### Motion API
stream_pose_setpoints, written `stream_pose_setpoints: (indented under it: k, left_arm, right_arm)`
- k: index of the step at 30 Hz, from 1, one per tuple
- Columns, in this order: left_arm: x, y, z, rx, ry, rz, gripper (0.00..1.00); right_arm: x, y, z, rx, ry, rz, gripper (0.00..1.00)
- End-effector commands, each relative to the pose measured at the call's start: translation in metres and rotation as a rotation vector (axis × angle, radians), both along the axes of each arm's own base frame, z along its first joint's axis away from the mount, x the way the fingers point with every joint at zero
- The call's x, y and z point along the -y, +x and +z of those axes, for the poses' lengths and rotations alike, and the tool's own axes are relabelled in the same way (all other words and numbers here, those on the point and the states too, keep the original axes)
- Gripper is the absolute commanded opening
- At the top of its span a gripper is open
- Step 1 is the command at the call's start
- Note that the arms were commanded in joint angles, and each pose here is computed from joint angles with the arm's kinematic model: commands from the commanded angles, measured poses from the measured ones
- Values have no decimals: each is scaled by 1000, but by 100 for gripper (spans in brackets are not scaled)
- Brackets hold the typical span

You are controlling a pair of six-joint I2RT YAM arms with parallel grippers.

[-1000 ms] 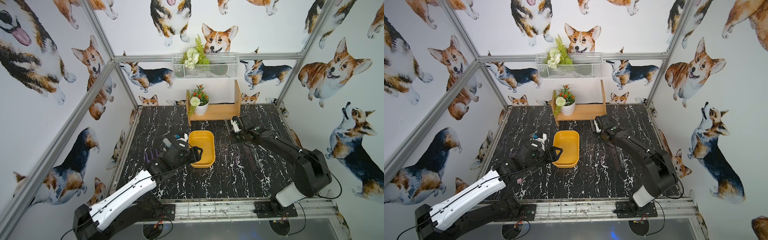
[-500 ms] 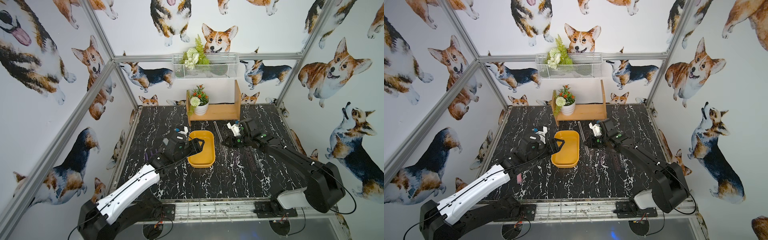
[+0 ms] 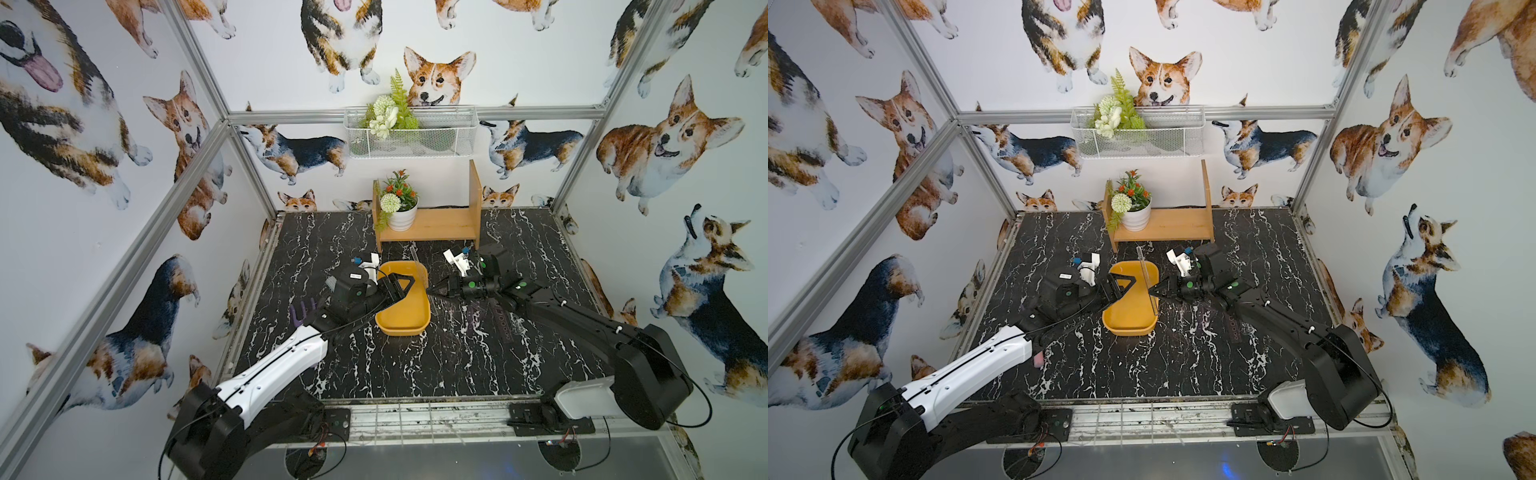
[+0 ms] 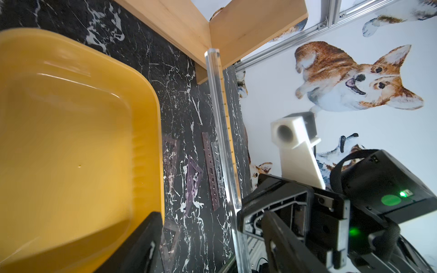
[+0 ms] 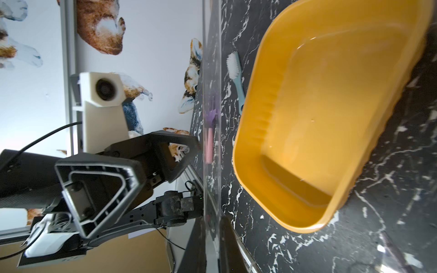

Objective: Put the scattered rulers into the storage box
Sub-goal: Pick up the ruler from the center of the board, then place the ruler in the storage box.

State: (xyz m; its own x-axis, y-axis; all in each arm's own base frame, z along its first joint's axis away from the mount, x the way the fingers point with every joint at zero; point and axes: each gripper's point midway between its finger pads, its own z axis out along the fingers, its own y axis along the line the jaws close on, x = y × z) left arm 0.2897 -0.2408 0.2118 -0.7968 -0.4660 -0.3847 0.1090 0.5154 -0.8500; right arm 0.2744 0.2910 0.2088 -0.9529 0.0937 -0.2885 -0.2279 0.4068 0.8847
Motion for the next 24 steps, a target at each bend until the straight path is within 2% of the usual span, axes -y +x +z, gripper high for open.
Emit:
stream_pose_setpoints:
  k: [1, 11, 19, 24]
  left_arm:
    - [12, 4, 23, 57, -107, -37, 69]
    - [11, 8, 30, 52, -250, -40, 59]
    - [-5, 9, 36, 53, -352, -9, 43]
    - [-2, 7, 38, 47, -367, -32, 42]
  right_arm:
    - [-16, -3, 28, 21, 131, 42, 0]
    - [-33, -17, 41, -4, 229, 105, 0]
    - [-35, -25, 42, -26, 270, 138, 0]
    - [-37, -31, 39, -37, 277, 162, 0]
